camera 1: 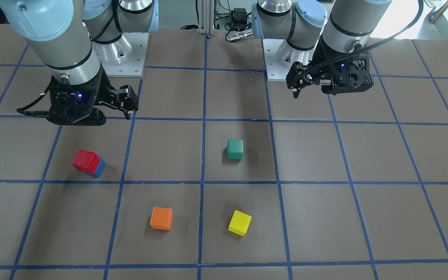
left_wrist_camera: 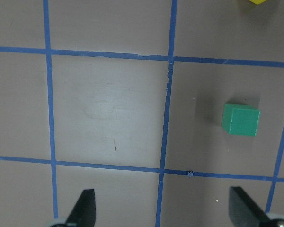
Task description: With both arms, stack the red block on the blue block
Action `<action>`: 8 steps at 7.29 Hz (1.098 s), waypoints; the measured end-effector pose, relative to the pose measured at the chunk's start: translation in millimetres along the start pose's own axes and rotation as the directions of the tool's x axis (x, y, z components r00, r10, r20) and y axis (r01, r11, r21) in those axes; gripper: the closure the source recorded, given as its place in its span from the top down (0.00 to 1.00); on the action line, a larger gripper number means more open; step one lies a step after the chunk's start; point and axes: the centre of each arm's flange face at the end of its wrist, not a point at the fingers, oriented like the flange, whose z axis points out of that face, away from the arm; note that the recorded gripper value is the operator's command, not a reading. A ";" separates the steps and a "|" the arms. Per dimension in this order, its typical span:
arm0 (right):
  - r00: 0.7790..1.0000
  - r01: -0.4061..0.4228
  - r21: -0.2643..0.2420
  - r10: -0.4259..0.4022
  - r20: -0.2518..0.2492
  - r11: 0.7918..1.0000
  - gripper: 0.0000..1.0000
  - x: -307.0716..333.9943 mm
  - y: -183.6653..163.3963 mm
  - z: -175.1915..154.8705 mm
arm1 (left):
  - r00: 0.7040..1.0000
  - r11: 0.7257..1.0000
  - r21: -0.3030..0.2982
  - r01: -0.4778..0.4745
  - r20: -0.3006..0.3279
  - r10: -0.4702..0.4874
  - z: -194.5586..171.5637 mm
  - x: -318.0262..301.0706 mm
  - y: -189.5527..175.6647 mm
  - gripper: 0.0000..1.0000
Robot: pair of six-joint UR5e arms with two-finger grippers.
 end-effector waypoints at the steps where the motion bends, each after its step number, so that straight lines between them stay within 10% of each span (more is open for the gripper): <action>1: 1.000 0.005 -0.006 -0.005 0.000 1.000 1.00 -5.0 9.7 -5.5 | 1.000 1.000 0.006 0.006 0.004 -0.006 -5.0 -0.5 -1.8 1.00; 8: 0.995 0.029 0.005 -0.029 0.093 1.000 1.00 -26.3 41.7 -26.0 | 0.997 0.994 0.102 0.048 -0.069 -0.041 -4.9 9.0 -18.5 1.00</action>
